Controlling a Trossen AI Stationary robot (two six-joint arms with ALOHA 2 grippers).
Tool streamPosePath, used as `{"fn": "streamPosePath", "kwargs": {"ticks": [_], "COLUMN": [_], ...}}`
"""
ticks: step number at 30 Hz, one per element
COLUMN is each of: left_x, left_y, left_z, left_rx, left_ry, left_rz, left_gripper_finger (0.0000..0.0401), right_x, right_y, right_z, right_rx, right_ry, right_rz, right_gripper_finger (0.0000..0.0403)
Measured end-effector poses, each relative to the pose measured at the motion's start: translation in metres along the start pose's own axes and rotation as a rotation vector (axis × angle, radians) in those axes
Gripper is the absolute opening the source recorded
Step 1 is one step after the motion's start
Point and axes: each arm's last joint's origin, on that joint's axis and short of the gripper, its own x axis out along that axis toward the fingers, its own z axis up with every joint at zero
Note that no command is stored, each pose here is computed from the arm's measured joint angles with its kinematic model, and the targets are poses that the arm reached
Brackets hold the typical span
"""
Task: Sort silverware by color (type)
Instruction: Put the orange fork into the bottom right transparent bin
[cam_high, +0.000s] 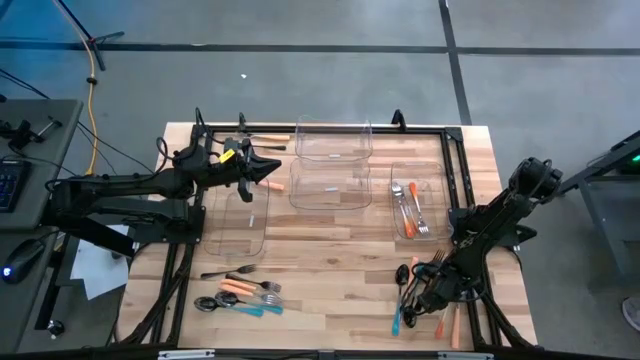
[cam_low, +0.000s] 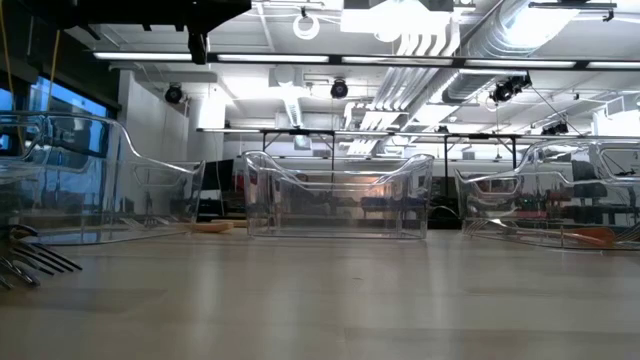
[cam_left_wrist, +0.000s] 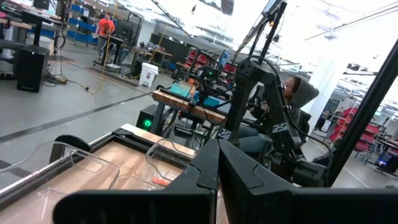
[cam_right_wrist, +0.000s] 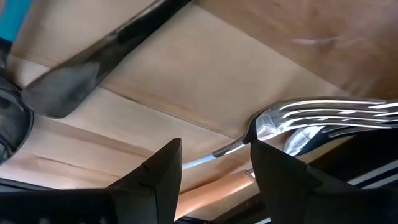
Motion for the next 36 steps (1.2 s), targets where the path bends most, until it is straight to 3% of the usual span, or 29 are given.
{"fn": "streamPosePath", "kwargs": {"ticks": [14, 22, 27, 30, 36], "left_x": [0.000, 0.000, 0.000, 0.000, 0.000], "left_y": [0.000, 0.000, 0.000, 0.000, 0.000], "left_z": [0.000, 0.000, 0.000, 0.000, 0.000], "left_rx": [0.000, 0.001, 0.001, 0.001, 0.008], "left_ry": [0.000, -0.002, -0.002, -0.002, -0.002], "left_rz": [0.000, 0.008, 0.009, 0.009, 0.010], "left_gripper_finger": [0.0000, 0.0000, 0.0000, 0.0000, 0.0000], "right_x": [-0.001, -0.008, -0.012, -0.016, -0.015], "right_y": [0.001, 0.014, 0.016, 0.020, 0.022], "right_z": [0.003, 0.008, 0.005, -0.001, -0.010], "right_rx": [0.025, -0.097, -0.105, -0.054, 0.174], "right_ry": [-0.036, -0.107, -0.133, -0.105, -0.090], "right_rz": [0.023, 0.108, 0.086, 0.096, 0.132], "right_gripper_finger": [0.0177, 0.0177, 0.0177, 0.0177, 0.0177]}}
